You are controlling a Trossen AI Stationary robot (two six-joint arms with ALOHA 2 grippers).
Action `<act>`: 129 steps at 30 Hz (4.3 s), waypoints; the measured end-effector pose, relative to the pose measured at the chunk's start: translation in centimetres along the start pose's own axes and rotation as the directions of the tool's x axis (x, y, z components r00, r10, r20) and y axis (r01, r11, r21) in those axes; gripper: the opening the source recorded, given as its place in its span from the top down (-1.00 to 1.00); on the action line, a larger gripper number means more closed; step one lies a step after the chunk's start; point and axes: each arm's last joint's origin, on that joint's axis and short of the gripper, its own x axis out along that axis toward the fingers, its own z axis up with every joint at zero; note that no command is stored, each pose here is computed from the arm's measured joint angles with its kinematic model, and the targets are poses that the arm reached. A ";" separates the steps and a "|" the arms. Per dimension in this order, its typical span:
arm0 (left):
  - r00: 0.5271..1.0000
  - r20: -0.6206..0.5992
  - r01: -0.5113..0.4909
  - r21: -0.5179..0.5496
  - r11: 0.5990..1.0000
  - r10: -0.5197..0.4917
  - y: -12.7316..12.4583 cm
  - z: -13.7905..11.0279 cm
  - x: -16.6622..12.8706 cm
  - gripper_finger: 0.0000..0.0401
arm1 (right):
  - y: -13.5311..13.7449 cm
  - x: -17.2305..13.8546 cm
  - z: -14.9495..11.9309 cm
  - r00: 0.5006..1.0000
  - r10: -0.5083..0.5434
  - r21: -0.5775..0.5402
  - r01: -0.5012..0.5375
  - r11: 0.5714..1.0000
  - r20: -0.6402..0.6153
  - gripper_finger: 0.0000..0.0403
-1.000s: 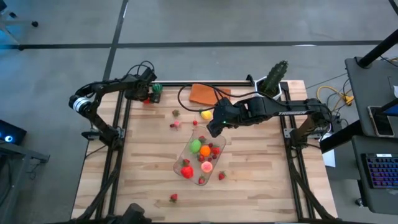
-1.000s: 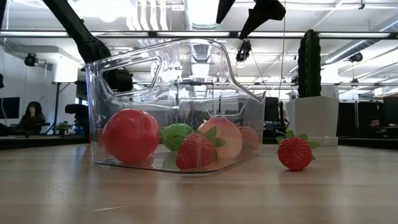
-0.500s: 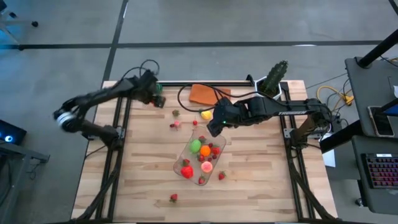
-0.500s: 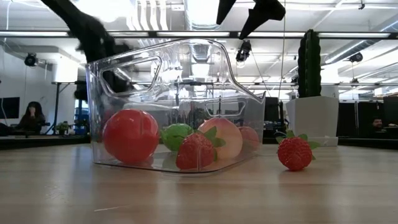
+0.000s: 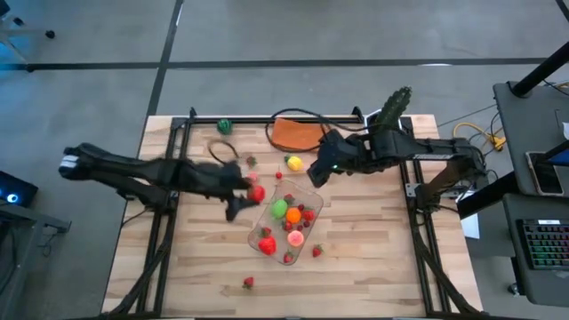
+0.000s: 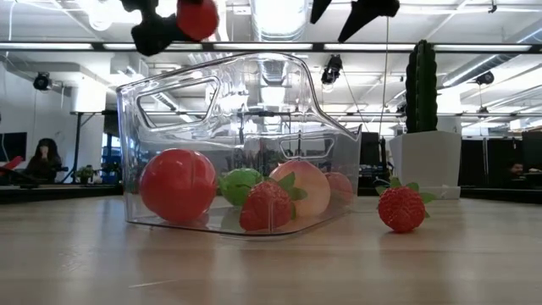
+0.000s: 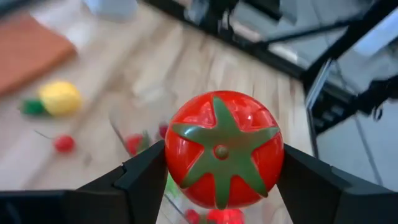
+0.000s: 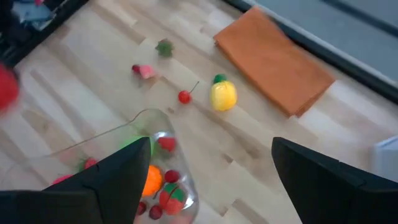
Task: Pick and placing Produce into tupperware
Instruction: Put the tomato into the transparent bin, then put the watermelon into the transparent bin
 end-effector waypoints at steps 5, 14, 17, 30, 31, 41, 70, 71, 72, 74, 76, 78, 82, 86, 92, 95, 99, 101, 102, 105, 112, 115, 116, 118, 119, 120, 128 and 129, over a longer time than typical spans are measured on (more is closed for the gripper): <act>0.985 -0.172 -0.008 0.048 0.999 0.016 -2.0 -2.9 5.0 -0.24 | -1.6 -2.1 0.4 0.997 -0.020 0.035 0.017 0.999 0.071 -0.62; 0.958 -0.282 -0.053 0.039 0.998 0.061 -3.8 -4.3 10.4 -0.25 | -3.9 -5.8 -0.1 0.995 0.016 0.099 -0.026 0.995 0.103 -0.62; 0.961 -0.269 -0.072 -0.043 0.996 0.058 -4.1 -3.8 10.9 -0.31 | -4.0 -6.1 -0.5 0.995 0.024 0.084 -0.032 0.996 0.097 -0.62; 0.932 -0.317 -0.227 -0.137 0.964 0.174 -2.9 -2.4 7.7 -0.92 | -3.8 -4.4 -1.7 0.999 -0.023 0.076 0.020 0.997 0.039 -0.62; 0.914 -0.324 -0.306 -0.153 0.940 0.245 -2.1 -2.1 6.6 -0.91 | -3.9 -4.3 -1.7 0.999 -0.027 0.081 0.024 0.996 0.036 -0.62; 0.673 -0.284 -0.739 -0.221 0.636 0.683 8.4 1.5 -1.9 -0.77 | -3.8 -0.6 0.2 0.994 -0.100 0.077 0.097 0.992 0.035 -0.62; 0.583 -0.463 -0.812 -0.367 0.455 0.667 30.9 3.7 1.0 -0.76 | -4.2 2.9 1.3 0.990 -0.115 0.138 0.125 0.983 -0.076 -0.62; 0.582 -0.465 -0.812 -0.369 0.452 0.667 31.0 3.7 1.0 -0.76 | -4.2 2.9 1.3 0.990 -0.116 0.142 0.126 0.982 -0.077 -0.62; 0.580 -0.466 -0.813 -0.371 0.448 0.668 31.1 3.7 0.9 -0.76 | -4.3 2.9 1.3 0.990 -0.118 0.144 0.129 0.981 -0.080 -0.62; 0.578 -0.464 -0.815 -0.374 0.444 0.671 31.2 3.7 0.7 -0.76 | -4.3 3.0 1.2 0.988 -0.125 0.144 0.137 0.980 -0.091 -0.62; 0.576 -0.467 -0.816 -0.375 0.439 0.671 31.3 3.7 0.6 -0.76 | -4.4 3.1 0.9 0.984 -0.137 0.135 0.152 0.979 -0.115 -0.62; 0.577 -0.465 -0.815 -0.376 0.440 0.672 31.4 3.7 0.6 -0.76 | -4.5 3.3 0.8 0.983 -0.136 0.133 0.153 0.979 -0.127 -0.62; 0.578 -0.458 -0.814 -0.380 0.439 0.676 31.5 3.7 0.6 -0.76 | -4.6 3.9 0.4 0.978 -0.148 0.153 0.170 0.973 -0.147 -0.62; 0.575 -0.460 -0.816 -0.385 0.431 0.677 31.6 3.5 0.5 -0.76 | -4.9 5.2 -0.2 0.970 -0.127 0.183 0.165 0.969 -0.206 -0.62; 0.577 -0.451 -0.813 -0.395 0.428 0.681 31.9 2.8 0.7 -0.76 | -5.2 7.3 -0.6 0.970 -0.076 0.207 0.126 0.970 -0.231 -0.62; 0.581 -0.443 -0.810 -0.398 0.431 0.683 32.0 2.6 0.8 -0.76 | -5.1 7.4 -0.6 0.972 -0.071 0.210 0.120 0.970 -0.224 -0.62; 0.585 -0.423 -0.805 -0.402 0.435 0.692 32.1 2.7 0.9 -0.76 | -5.1 7.4 -0.6 0.973 -0.069 0.208 0.116 0.971 -0.221 -0.62; 0.585 -0.424 -0.805 -0.403 0.435 0.691 32.4 2.6 1.2 -0.76 | -5.1 7.4 -0.5 0.974 -0.076 0.206 0.122 0.971 -0.214 -0.62; 0.583 -0.436 -0.808 -0.400 0.432 0.686 32.5 2.4 1.3 -0.76 | -5.2 7.4 -0.5 0.974 -0.082 0.206 0.126 0.971 -0.210 -0.62; 0.579 -0.484 -0.814 -0.393 0.428 0.656 33.1 1.5 2.0 -0.76 | -5.2 7.4 -0.5 0.975 -0.086 0.204 0.129 0.970 -0.206 -0.62; 0.584 -0.517 -0.812 -0.392 0.433 0.627 33.5 0.7 2.7 -0.76 | -5.2 7.4 -0.5 0.975 -0.089 0.201 0.131 0.971 -0.204 -0.62; 0.581 -0.489 -0.813 -0.392 0.431 0.651 33.4 1.2 2.5 -0.76 | -5.2 7.4 -0.5 0.975 -0.090 0.200 0.132 0.971 -0.205 -0.62; 0.579 -0.478 -0.814 -0.391 0.429 0.661 33.4 1.3 2.4 -0.76 | -5.2 7.4 -0.5 0.975 -0.090 0.197 0.131 0.972 -0.205 -0.62; 0.580 -0.468 -0.812 -0.393 0.431 0.667 33.5 1.4 2.4 -0.76 | -5.2 7.4 -0.5 0.975 -0.090 0.196 0.131 0.972 -0.205 -0.62; 0.580 -0.468 -0.812 -0.393 0.431 0.666 33.5 1.4 2.4 -0.76 | -5.2 7.4 -0.5 0.975 -0.090 0.196 0.131 0.972 -0.204 -0.62; 0.579 -0.470 -0.813 -0.392 0.430 0.666 33.5 1.4 2.5 -0.76 | -5.2 7.3 -0.5 0.975 -0.090 0.195 0.131 0.972 -0.204 -0.62; 0.572 -0.500 -0.820 -0.385 0.424 0.651 33.8 0.7 2.8 -0.61 | -5.2 7.3 -0.5 0.974 -0.092 0.194 0.133 0.972 -0.205 -0.62; 0.572 -0.500 -0.820 -0.385 0.424 0.650 33.8 0.7 2.8 -0.56 | -5.2 7.3 -0.5 0.974 -0.092 0.194 0.133 0.972 -0.205 -0.62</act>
